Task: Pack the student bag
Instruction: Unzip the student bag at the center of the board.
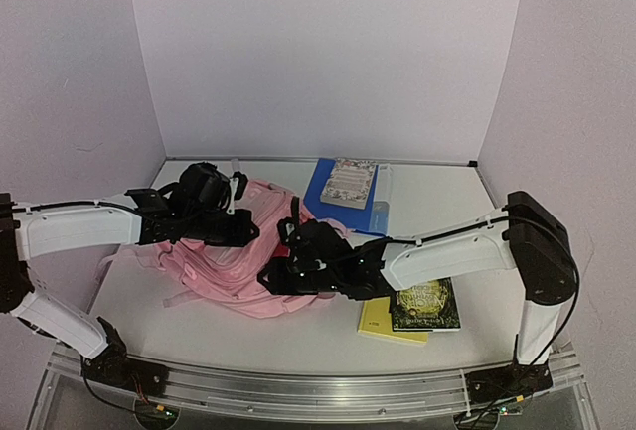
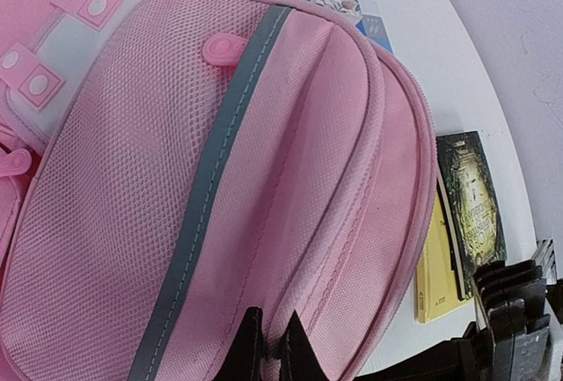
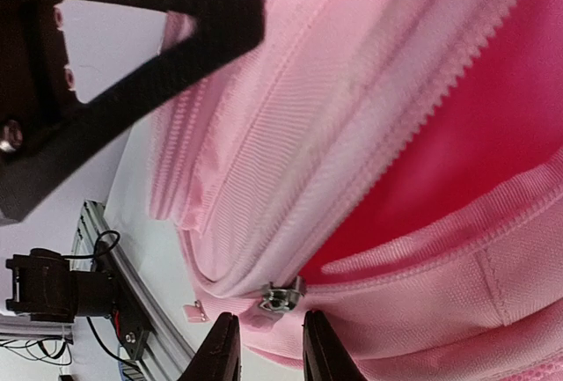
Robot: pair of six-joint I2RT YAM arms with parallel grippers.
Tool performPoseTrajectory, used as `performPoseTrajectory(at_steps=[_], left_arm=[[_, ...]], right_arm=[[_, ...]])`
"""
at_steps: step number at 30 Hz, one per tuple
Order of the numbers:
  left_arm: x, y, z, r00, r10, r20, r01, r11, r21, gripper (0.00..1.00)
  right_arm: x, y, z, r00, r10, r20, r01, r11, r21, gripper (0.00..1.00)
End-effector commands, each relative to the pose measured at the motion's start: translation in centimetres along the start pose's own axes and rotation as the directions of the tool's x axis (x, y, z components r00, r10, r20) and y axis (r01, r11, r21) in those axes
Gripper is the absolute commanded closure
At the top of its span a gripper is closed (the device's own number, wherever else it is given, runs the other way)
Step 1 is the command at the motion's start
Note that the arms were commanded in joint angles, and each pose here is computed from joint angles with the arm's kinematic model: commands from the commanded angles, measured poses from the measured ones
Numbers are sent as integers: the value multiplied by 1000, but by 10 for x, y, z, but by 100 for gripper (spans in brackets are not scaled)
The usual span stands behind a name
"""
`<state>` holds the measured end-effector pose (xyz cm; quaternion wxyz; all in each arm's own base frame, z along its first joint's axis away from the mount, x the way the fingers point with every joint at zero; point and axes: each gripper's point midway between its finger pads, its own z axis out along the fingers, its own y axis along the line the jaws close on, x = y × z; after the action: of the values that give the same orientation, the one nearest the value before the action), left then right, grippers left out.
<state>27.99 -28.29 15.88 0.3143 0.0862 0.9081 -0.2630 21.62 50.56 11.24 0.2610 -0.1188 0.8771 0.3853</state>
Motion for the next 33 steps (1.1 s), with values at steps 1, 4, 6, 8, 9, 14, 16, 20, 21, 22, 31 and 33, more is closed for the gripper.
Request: performPoseTrajectory(at_steps=[1,4,6,8,9,14,16,20,21,22,31,33], left_arm=[[-59,-36,-22,984,-24,176,5,994,112,100],[-59,-36,-21,984,-26,174,7,994,111,100],[-59,-36,-21,985,-27,173,8,994,111,100],[-58,-36,-21,985,-28,172,9,994,112,100],[-59,-35,-20,985,-29,172,10,994,110,100],[-59,-35,-21,985,-28,172,9,994,110,100],[-59,-35,-21,984,-29,173,10,994,109,100],[-59,-35,-20,985,-29,171,11,994,109,100],[-58,-35,-20,985,-30,169,12,994,107,100],[-58,-34,-19,985,-32,167,15,994,105,100],[-70,-31,-20,979,-76,192,55,992,111,100],[-75,-33,-20,977,-81,199,59,992,116,100]], right_arm=[[-7,-10,3,999,-7,37,4,997,79,74],[-4,-9,8,1000,-10,27,8,997,77,74],[-3,-6,12,1000,-13,19,12,997,70,74],[-2,-4,16,1000,-17,15,16,998,64,74],[-2,-2,19,1000,-20,13,20,998,61,74],[-3,-2,24,999,-29,23,28,997,70,75],[-2,-8,26,999,-29,28,26,995,96,80],[1,-8,28,999,-32,10,31,995,90,94],[3,-5,28,999,-35,-1,35,996,77,98],[5,0,27,999,-40,-12,41,997,61,100],[47,63,12,987,-61,-151,35,985,-168,100],[58,73,11,983,-56,-175,20,980,-200,100]])
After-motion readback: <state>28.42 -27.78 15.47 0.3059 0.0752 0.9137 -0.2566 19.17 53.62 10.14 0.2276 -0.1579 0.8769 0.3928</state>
